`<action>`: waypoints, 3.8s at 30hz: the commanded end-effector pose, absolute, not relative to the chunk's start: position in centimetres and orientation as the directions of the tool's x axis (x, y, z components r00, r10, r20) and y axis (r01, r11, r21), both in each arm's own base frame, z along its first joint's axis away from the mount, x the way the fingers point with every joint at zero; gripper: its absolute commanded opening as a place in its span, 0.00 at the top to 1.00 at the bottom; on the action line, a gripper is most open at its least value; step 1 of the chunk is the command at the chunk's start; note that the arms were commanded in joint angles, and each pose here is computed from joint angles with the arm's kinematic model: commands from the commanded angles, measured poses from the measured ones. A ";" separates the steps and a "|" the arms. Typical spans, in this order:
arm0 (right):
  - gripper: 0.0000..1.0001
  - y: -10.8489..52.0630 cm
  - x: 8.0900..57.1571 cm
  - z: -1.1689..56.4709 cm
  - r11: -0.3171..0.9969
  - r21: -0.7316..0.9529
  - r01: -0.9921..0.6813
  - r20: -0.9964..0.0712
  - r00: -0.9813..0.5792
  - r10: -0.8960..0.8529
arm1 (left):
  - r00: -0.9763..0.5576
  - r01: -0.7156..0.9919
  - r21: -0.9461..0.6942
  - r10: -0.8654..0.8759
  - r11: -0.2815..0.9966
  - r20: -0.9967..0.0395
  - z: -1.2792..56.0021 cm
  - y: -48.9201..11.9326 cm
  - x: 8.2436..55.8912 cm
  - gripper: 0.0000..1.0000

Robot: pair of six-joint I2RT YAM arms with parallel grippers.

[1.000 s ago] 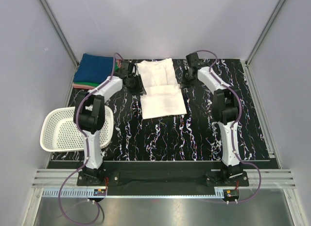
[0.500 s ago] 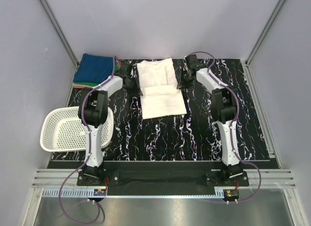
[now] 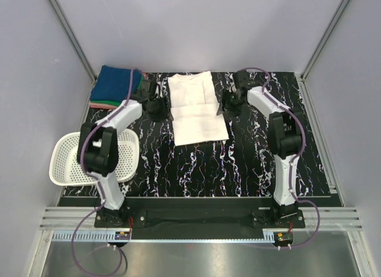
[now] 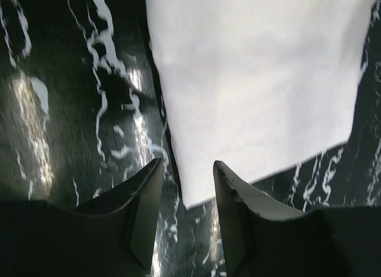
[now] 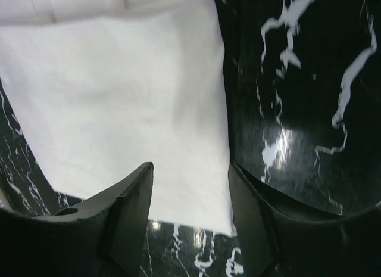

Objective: Fold and stack the t-shirts
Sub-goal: Fold the tshirt

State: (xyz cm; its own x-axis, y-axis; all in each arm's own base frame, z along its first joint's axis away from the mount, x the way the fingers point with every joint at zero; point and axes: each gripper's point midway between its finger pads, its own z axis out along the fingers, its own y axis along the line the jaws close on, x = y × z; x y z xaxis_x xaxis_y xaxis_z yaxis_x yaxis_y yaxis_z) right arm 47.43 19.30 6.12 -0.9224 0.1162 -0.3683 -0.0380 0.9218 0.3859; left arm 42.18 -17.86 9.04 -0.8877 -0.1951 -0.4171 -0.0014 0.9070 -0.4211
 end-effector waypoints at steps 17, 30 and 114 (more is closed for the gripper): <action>0.49 18.0 38.3 4.2 0.813 0.580 -0.045 -0.229 -0.967 0.109 | -0.926 0.004 -0.544 -0.202 0.839 -0.318 2.8 -20.7 32.8 0.48; 0.49 17.4 37.8 2.1 0.809 0.588 0.007 -0.179 -0.974 0.138 | -0.916 -0.124 -0.583 -0.318 0.803 -0.243 0.9 -19.3 32.6 0.47; 1.00 14.7 30.7 11.8 0.891 0.432 0.139 -0.323 -0.899 0.297 | -0.843 0.001 -0.461 -0.247 0.888 -0.477 13.2 -18.6 29.9 1.00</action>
